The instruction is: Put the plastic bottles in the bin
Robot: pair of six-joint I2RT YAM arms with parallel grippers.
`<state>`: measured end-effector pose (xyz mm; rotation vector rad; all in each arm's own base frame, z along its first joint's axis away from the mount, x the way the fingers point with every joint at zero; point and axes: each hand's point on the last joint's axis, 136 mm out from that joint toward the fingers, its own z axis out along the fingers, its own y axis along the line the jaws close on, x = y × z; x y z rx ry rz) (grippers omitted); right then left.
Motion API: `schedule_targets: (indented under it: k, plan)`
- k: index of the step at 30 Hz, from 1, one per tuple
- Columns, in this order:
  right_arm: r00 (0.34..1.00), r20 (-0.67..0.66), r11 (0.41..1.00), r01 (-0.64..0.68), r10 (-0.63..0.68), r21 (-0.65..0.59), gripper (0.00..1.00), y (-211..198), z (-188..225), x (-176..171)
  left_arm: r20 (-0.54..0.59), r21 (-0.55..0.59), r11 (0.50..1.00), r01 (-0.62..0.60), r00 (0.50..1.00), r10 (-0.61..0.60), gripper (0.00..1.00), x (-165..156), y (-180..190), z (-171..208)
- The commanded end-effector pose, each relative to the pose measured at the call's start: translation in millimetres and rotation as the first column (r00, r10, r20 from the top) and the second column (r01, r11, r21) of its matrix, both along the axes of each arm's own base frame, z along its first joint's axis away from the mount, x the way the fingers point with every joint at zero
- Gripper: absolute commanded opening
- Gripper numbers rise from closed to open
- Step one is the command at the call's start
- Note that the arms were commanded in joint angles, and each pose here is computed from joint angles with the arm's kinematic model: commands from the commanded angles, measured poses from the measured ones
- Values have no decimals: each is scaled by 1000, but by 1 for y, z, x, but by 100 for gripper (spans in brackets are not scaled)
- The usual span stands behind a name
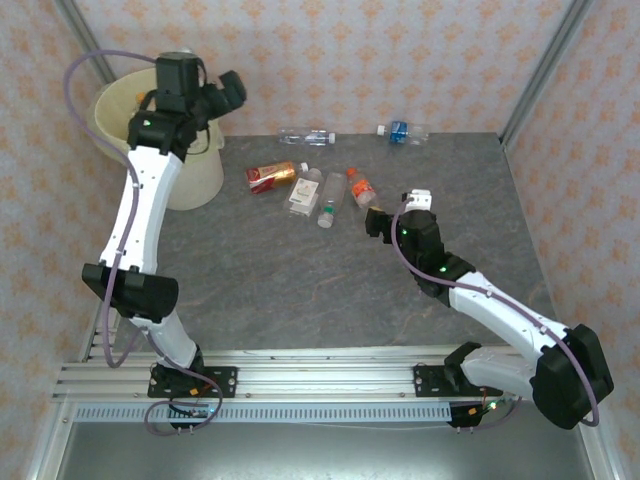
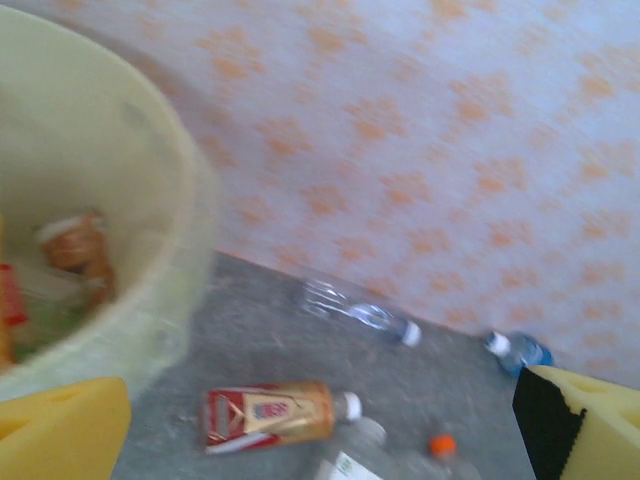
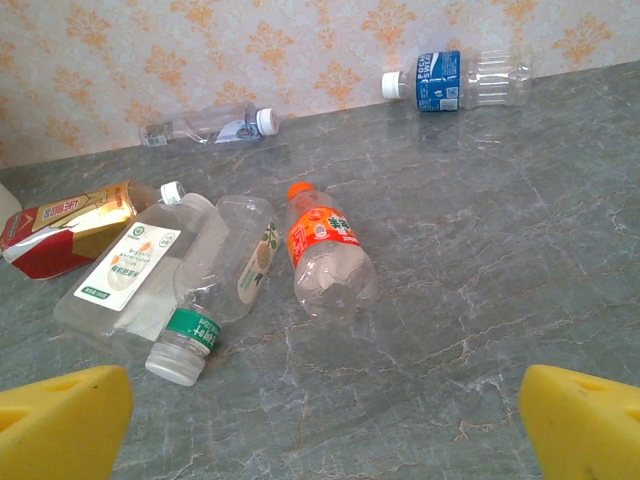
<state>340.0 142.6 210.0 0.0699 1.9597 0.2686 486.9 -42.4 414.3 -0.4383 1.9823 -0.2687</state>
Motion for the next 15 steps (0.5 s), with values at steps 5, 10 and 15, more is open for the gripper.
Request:
schedule_targets:
  k: [5, 10, 15]
  plan:
    - [998, 6, 998, 60, -60, 4, 99, -15, 1, -3, -58, 79, 953, 293, 956, -289, 100, -17, -90, -34]
    - [997, 4, 997, 72, -72, 17, 99, -18, 1, -4, -179, 12, 884, 468, 870, -459, 100, -15, -132, -86]
    - [997, -2, 996, 83, -83, 12, 99, -22, -1, -7, -367, 38, 875, 483, 821, -437, 100, 2, -134, -157]
